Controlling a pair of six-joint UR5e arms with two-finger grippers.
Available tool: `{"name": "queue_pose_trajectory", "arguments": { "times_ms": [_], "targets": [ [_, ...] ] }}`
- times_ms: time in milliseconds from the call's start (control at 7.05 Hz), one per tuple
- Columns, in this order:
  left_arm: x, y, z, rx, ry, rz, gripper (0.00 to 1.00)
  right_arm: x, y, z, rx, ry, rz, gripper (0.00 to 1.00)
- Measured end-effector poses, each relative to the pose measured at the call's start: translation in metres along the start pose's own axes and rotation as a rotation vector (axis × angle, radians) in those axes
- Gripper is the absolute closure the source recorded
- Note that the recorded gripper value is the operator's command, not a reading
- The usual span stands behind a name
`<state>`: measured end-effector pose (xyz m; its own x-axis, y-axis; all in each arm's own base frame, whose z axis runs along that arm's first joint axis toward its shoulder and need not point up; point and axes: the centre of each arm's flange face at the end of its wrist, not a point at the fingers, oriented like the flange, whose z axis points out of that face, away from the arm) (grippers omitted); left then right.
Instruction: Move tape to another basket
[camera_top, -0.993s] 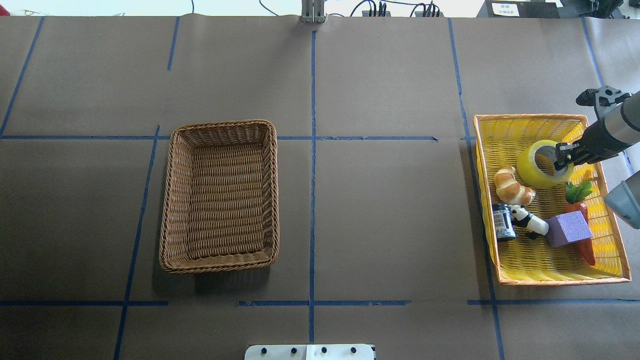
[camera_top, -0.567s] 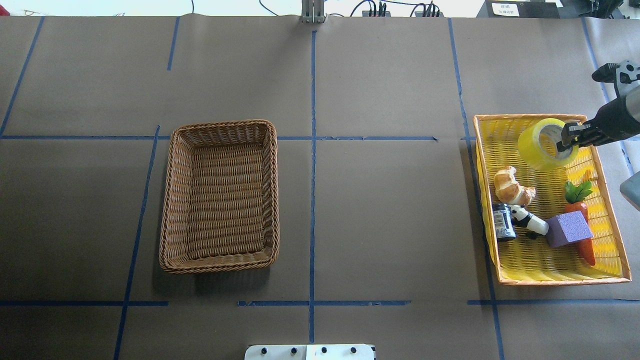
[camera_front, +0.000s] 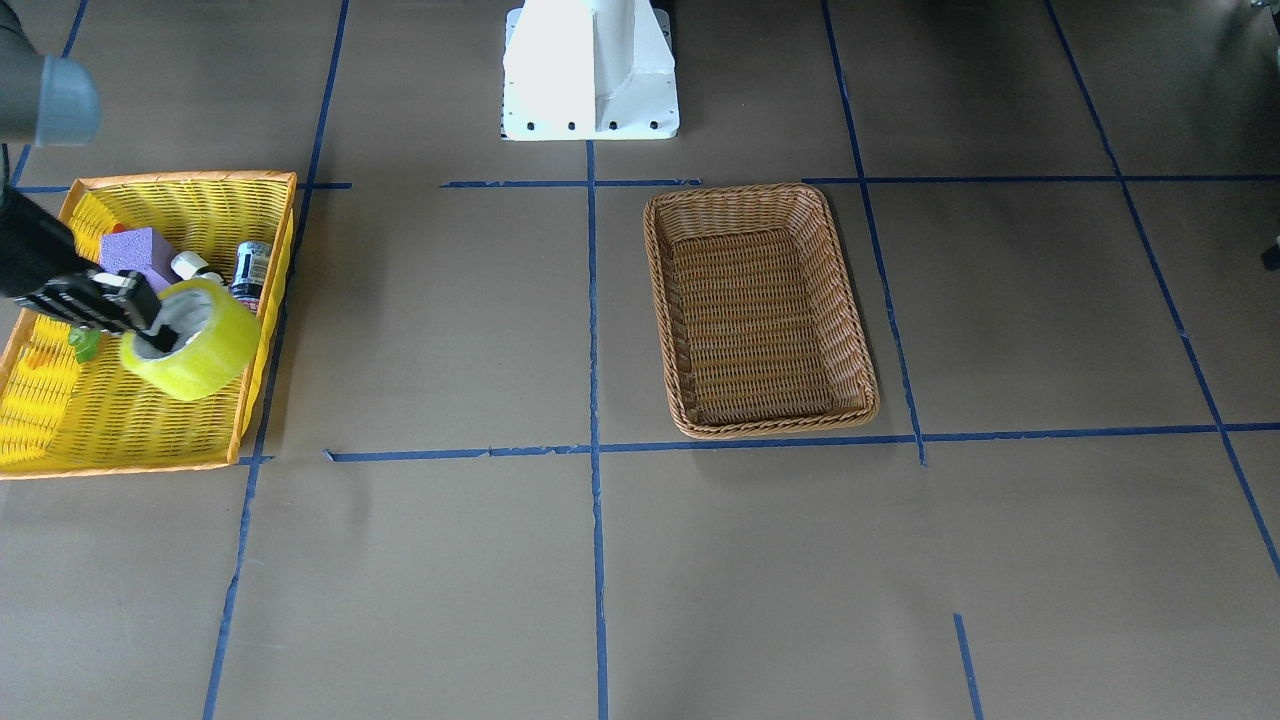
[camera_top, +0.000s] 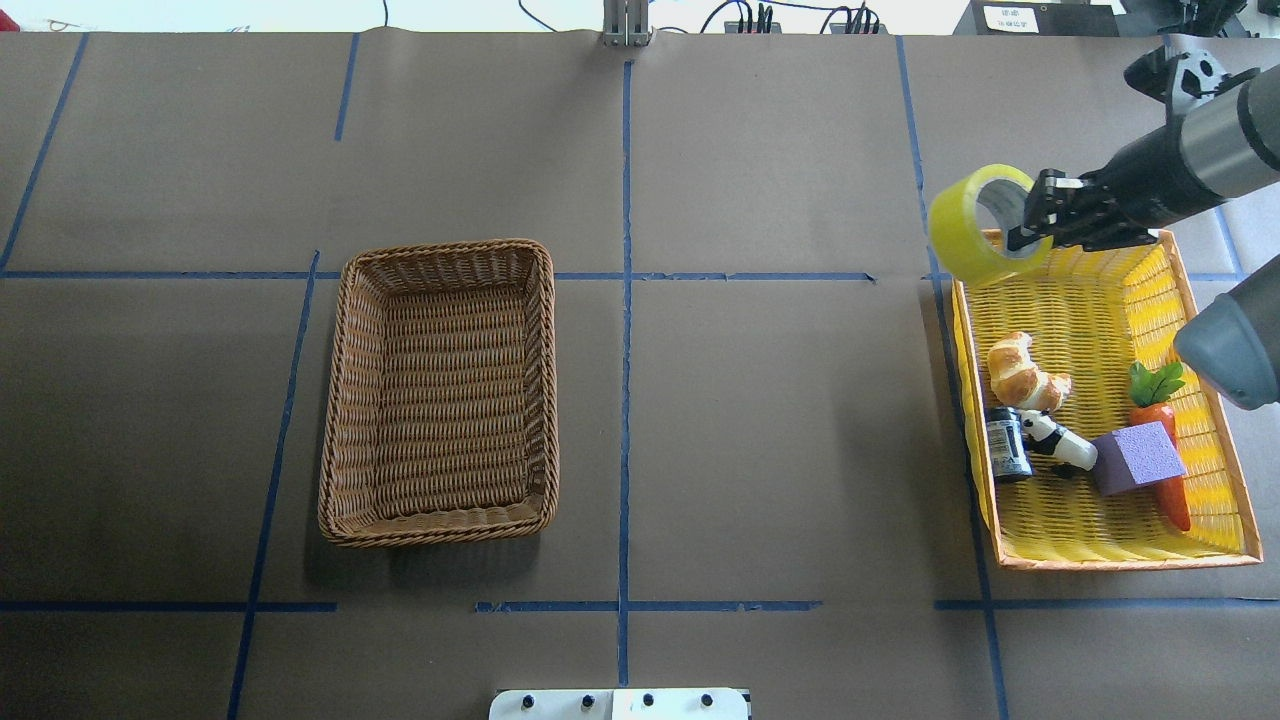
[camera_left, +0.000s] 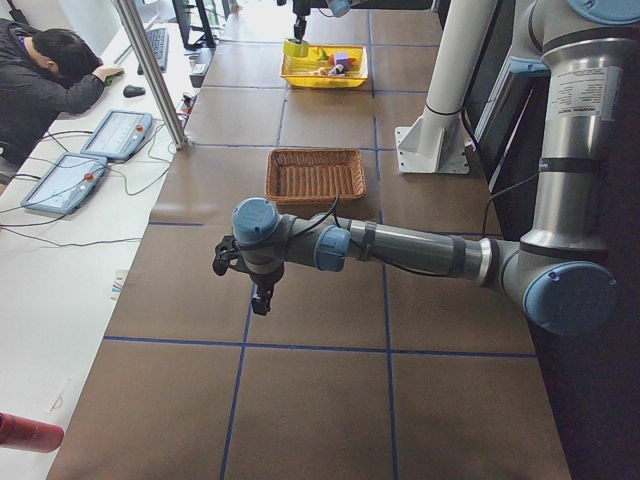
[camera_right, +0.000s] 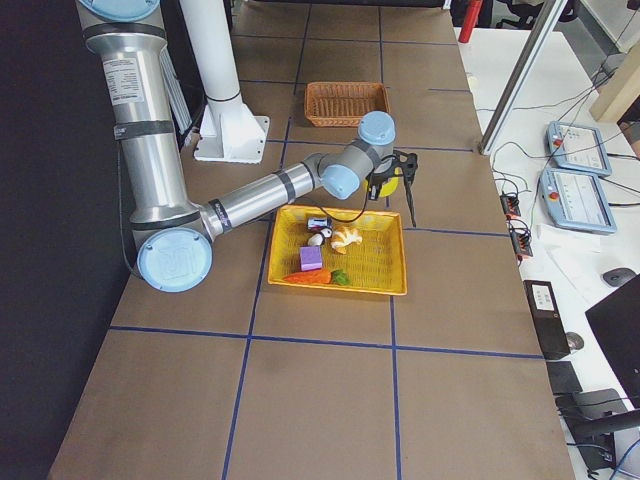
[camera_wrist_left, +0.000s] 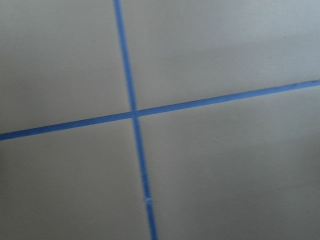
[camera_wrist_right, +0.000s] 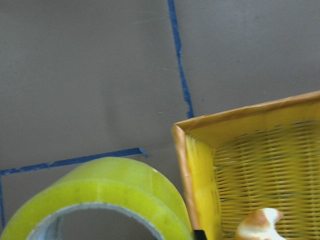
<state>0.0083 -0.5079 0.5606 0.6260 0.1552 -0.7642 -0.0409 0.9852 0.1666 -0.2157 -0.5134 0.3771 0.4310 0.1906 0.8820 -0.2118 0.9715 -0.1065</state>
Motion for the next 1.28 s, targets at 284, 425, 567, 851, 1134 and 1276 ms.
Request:
{"name": "queue_pose_trajectory", "arguments": {
  "times_ms": [284, 425, 567, 851, 1134, 1276],
  "targets": [
    [0.084, -0.01, 0.03, 0.064, 0.117, -0.115, 0.0, -0.061, 0.033, 0.014, -0.009, -0.148, 0.073, 1.0],
    [0.139, -0.014, 0.044, 0.082, 0.211, -0.185, 0.0, -0.079, 0.048, 0.018, -0.012, -0.221, 0.101, 1.0],
    [0.198, -0.024, 0.05, 0.075, 0.306, -0.262, 0.0, -0.089, 0.062, 0.023, -0.018, -0.282, 0.114, 0.99],
    [0.295, -0.037, 0.044, 0.031, 0.464, -0.386, 0.0, -0.105, 0.088, 0.028, -0.039, -0.389, 0.076, 0.99],
    [0.349, -0.025, 0.034, 0.014, 0.629, -0.468, 0.0, -0.118, 0.115, 0.028, -0.076, -0.507, -0.006, 0.98],
    [0.37, -0.012, 0.032, 0.012, 0.73, -0.505, 0.0, -0.126, 0.132, 0.029, -0.096, -0.566, -0.049, 0.98]
  ]
}}
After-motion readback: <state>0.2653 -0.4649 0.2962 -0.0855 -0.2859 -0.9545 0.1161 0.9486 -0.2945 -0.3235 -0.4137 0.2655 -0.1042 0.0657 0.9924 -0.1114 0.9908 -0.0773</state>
